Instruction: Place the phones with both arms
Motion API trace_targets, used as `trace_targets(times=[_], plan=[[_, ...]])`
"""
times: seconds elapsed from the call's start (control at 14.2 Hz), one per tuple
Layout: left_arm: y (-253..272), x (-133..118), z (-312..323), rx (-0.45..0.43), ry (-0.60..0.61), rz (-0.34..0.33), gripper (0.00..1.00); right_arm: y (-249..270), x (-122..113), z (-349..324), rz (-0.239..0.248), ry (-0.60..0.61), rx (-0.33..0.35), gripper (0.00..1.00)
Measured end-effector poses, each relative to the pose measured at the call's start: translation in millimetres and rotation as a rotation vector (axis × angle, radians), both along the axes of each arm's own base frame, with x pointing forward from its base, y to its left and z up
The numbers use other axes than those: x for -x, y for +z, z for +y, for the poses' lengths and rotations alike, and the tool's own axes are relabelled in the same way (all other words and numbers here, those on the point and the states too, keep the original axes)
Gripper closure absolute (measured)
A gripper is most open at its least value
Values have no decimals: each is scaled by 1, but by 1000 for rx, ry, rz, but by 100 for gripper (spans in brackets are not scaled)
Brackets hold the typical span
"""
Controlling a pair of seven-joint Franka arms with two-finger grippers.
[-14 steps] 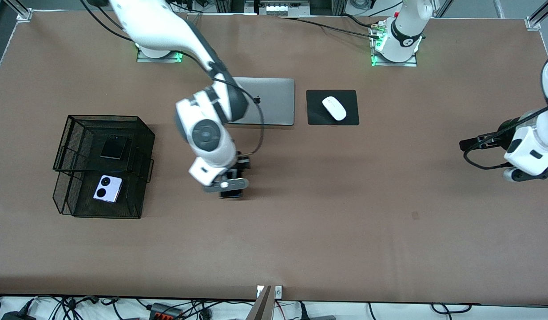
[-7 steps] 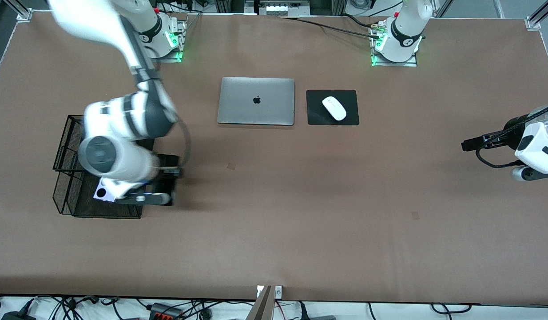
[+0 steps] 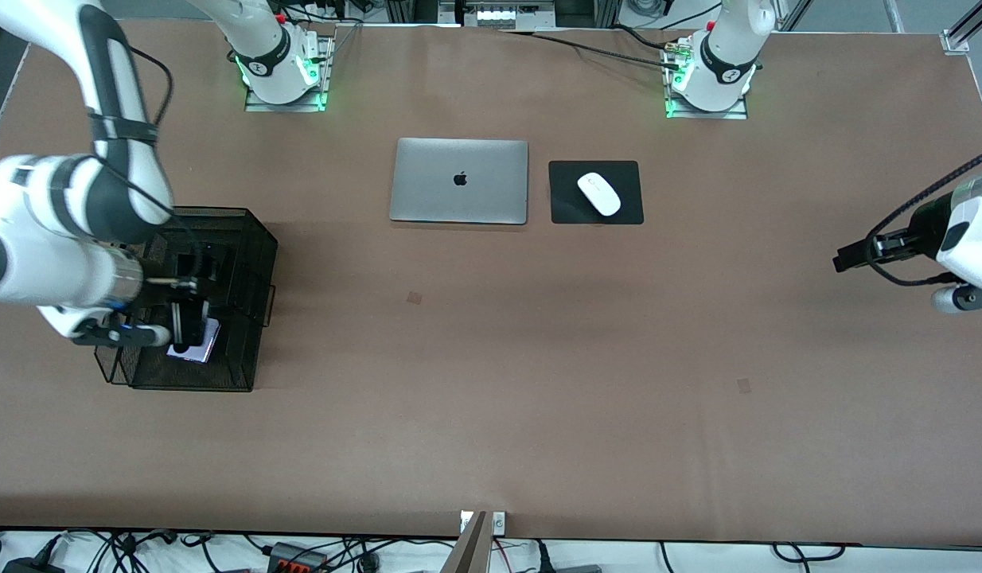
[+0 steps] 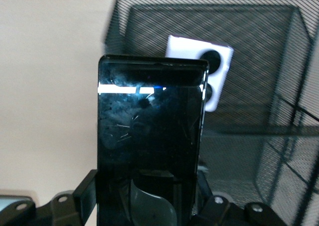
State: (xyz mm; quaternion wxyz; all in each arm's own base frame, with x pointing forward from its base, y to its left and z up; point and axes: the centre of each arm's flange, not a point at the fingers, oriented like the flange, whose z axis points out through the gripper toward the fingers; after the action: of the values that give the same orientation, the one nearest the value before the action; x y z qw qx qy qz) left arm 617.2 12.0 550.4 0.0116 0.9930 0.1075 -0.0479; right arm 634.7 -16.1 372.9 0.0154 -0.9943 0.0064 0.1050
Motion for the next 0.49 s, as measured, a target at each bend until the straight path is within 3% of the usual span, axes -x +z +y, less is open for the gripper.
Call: trace_targets(times=[0.21,0.49], plan=[[-6,15,-3,12,6,-28,0,-6,25,-51,38,-4,-31,21],[-3,36,-15,10,-8,-11,0,-25,46,-79,104,-22,-54,21]])
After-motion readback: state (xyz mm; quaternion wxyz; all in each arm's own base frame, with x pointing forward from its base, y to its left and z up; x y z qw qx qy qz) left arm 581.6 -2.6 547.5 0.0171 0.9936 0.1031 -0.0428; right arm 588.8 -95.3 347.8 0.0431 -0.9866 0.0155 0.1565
